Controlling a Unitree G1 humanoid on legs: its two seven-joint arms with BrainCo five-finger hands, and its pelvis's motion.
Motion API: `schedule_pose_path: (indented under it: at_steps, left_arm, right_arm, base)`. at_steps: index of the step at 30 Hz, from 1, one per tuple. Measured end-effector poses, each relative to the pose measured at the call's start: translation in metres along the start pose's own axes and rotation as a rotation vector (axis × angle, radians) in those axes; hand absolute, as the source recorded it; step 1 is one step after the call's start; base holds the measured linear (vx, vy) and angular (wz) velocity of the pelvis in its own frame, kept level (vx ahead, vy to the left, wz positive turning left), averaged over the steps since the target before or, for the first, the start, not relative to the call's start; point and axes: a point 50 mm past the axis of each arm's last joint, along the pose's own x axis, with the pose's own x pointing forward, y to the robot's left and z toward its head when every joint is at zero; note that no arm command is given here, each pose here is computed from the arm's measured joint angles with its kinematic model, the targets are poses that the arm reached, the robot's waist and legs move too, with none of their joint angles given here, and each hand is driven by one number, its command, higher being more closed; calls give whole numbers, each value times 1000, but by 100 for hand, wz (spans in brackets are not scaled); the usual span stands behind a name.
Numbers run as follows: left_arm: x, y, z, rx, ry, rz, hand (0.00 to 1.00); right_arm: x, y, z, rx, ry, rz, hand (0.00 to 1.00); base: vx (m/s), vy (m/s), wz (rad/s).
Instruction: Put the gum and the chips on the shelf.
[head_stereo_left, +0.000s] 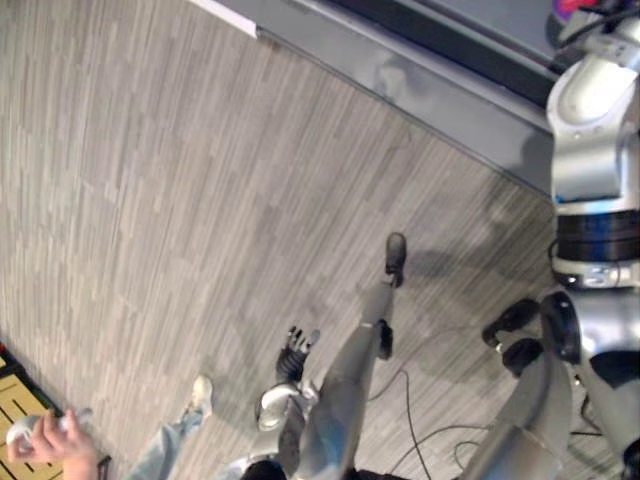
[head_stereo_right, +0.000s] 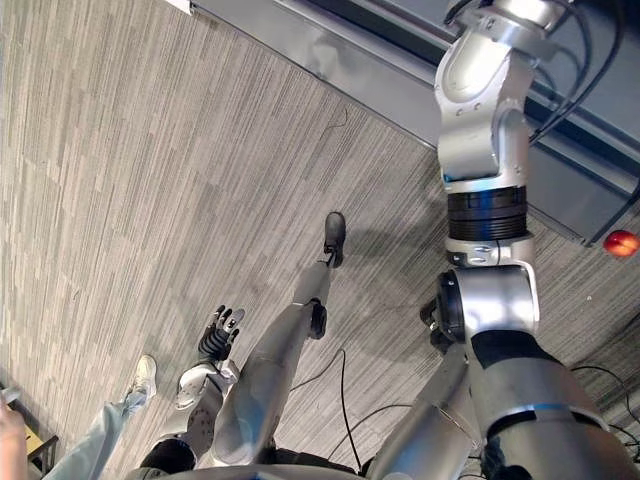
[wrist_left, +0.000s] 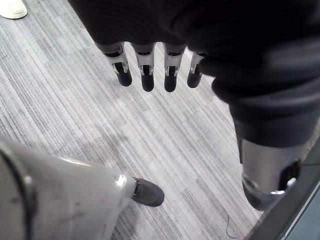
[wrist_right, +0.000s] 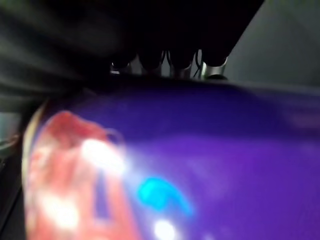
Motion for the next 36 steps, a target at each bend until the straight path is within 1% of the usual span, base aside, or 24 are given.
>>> schedule_pose_path:
  at_steps: [6,10,15,17,21,26,28,34,35,36]
  left_arm:
    - [1,-12,15,-15,-66,-53,0]
    - [1,-20,21,-18,-95,-92,0]
    - [0,-29,32,-31,-146,-138,0]
    - [-1,-32,33,-30,-152,-152,0]
    - [-2,-39,36,-71,-166,-173,0]
    - [-4,-48,42,-97,-200,-201,0]
    - [-5,-51,45,-100,-210,-212,0]
    - [-5,-52,43,-130,-200,-215,0]
    - [-5,-53,43,-132,-201,-216,0]
    - [-5,-53,44,-135,-206,-216,0]
  right_arm:
    - [16,-13,-6,-65,-39,-50,100]
    - [32,-20,1,-67,-85,-104,100]
    - [47,-34,3,-115,-151,-179,100]
    - [48,-36,4,-124,-161,-201,100]
    - [51,-43,10,-110,-170,-266,100]
    - [49,-43,14,-114,-184,-300,100]
    - [47,-43,22,-78,-178,-323,100]
    - [40,-42,19,-60,-131,-334,100]
    - [39,-42,19,-58,-126,-334,0]
    - [37,-41,18,-59,-125,-327,0]
  base:
    - [-16,-47,8]
    - [-16,-44,5]
    - [-19,-36,8]
    - [-15,-34,1]
    - [0,0,0]
    - [-19,-20,-7]
    - [-26,-24,-8]
    - [-23,-20,-1]
    - [-30,-23,-3]
    - [-33,-20,-4]
